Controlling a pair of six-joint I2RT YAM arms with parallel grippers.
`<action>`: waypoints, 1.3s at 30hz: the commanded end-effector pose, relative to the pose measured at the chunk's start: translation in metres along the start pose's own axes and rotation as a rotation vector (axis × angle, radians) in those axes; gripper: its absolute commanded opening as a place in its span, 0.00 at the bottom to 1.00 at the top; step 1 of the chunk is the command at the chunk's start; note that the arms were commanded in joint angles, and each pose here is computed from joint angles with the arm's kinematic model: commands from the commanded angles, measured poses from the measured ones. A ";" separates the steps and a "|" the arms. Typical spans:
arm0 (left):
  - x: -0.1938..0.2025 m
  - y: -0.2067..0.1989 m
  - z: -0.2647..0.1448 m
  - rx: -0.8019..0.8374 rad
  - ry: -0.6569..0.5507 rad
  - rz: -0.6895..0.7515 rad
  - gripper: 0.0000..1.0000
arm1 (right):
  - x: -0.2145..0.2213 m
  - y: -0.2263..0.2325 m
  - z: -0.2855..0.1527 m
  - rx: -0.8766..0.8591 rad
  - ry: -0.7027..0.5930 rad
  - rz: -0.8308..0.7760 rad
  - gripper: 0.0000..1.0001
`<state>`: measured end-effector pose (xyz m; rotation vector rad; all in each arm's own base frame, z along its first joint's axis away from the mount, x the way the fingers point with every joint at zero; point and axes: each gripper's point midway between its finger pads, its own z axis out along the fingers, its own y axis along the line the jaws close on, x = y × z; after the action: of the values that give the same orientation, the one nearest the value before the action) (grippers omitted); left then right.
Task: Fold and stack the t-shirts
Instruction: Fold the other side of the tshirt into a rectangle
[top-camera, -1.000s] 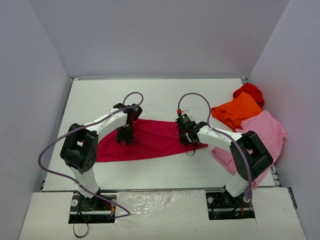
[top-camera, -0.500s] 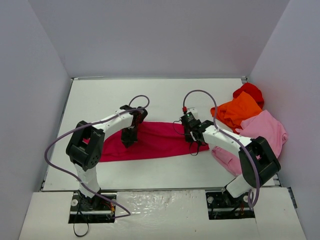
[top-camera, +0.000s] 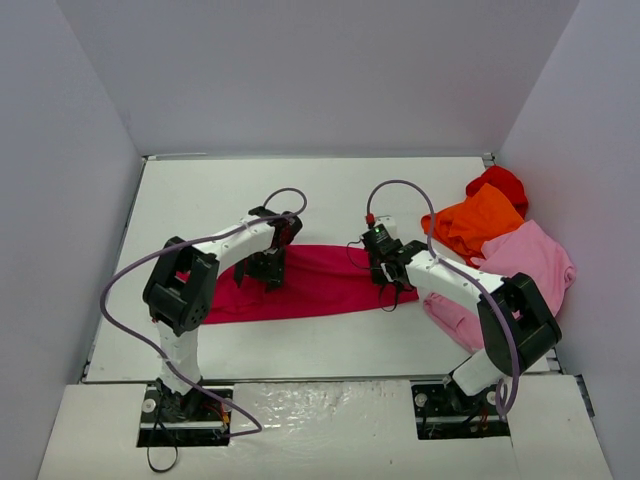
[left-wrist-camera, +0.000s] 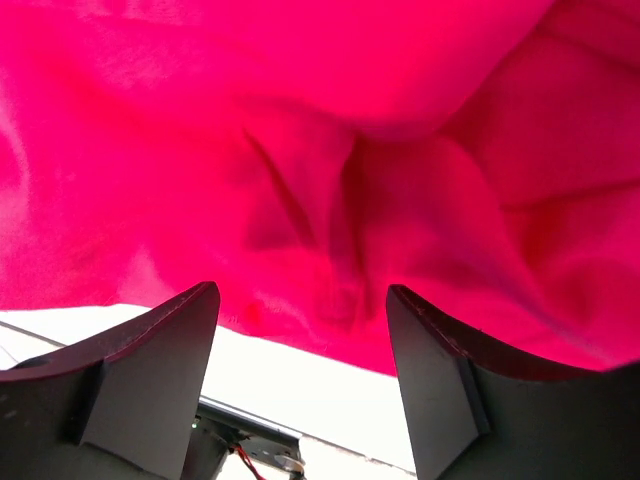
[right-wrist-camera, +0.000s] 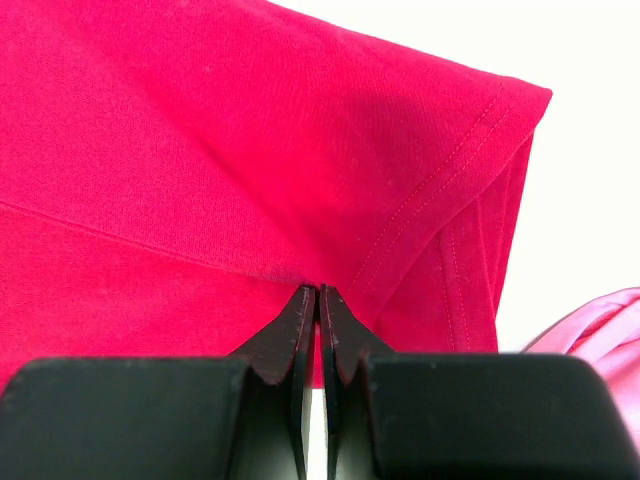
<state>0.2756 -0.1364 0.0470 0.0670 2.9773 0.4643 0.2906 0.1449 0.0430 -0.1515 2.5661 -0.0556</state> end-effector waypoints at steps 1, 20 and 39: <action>-0.014 -0.001 -0.011 -0.020 -0.040 -0.003 0.65 | -0.019 -0.010 -0.013 0.023 -0.057 0.011 0.00; 0.007 0.039 -0.032 -0.179 0.030 0.064 0.00 | -0.028 -0.028 -0.006 0.060 -0.047 0.034 0.00; 0.011 0.080 -0.065 -0.386 0.012 0.074 0.00 | -0.035 -0.065 -0.010 0.169 -0.054 0.119 0.00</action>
<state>0.2729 -0.1005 0.0861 0.1275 2.8782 0.9137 0.3072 0.0917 0.0470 0.0103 2.5745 -0.1899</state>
